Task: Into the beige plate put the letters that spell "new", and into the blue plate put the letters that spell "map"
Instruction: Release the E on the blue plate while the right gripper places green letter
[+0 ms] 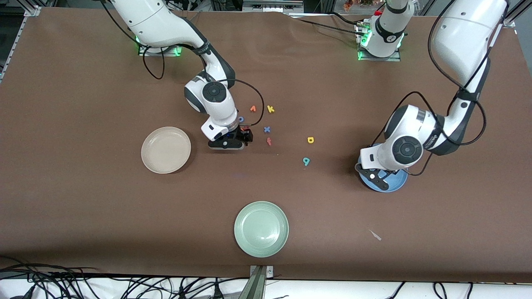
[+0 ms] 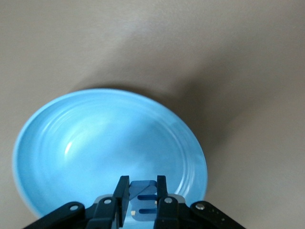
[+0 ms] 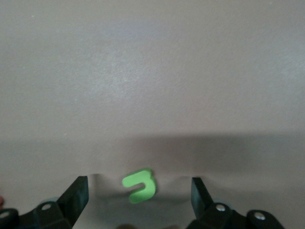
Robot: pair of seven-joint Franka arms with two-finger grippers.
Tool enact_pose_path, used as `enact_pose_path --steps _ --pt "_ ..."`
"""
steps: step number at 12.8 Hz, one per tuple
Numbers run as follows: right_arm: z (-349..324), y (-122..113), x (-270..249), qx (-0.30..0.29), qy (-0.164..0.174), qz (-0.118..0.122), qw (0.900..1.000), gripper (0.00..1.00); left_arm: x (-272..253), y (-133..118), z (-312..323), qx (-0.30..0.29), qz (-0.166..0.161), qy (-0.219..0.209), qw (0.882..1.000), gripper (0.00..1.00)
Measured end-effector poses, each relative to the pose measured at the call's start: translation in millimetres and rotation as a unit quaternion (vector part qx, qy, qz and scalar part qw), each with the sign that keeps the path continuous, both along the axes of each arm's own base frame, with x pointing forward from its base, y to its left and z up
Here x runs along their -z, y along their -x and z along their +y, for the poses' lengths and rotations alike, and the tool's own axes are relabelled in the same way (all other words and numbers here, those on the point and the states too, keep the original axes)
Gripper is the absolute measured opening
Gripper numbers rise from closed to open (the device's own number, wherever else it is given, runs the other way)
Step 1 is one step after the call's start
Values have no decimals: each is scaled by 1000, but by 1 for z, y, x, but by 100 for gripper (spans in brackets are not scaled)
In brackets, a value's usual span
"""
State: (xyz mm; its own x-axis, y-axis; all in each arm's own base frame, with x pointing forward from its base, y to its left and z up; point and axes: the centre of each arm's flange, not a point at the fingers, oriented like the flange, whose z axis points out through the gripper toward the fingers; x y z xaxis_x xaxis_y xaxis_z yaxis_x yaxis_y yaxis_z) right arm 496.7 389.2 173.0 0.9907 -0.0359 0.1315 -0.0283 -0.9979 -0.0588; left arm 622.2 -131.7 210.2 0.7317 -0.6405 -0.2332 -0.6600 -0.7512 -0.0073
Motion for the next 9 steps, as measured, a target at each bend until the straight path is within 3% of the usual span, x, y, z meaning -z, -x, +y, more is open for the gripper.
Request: enact_pose_path --steps 2,3,6,8,9 --pt "-1 0 2 -4 3 -1 1000 92 24 9 6 0 -7 14 1000 32" --pt "-1 1 3 -5 4 -1 1000 92 26 9 14 -4 -8 16 1000 42" --pt "-1 0 3 -7 6 -2 1000 75 -4 3 12 2 -13 12 1000 72" --pt "0 0 1 -8 5 -3 1000 57 -46 6 -14 -1 -9 4 1000 94" --pt "0 0 1 -8 5 -3 1000 57 -62 10 -30 -23 -10 8 1000 100"
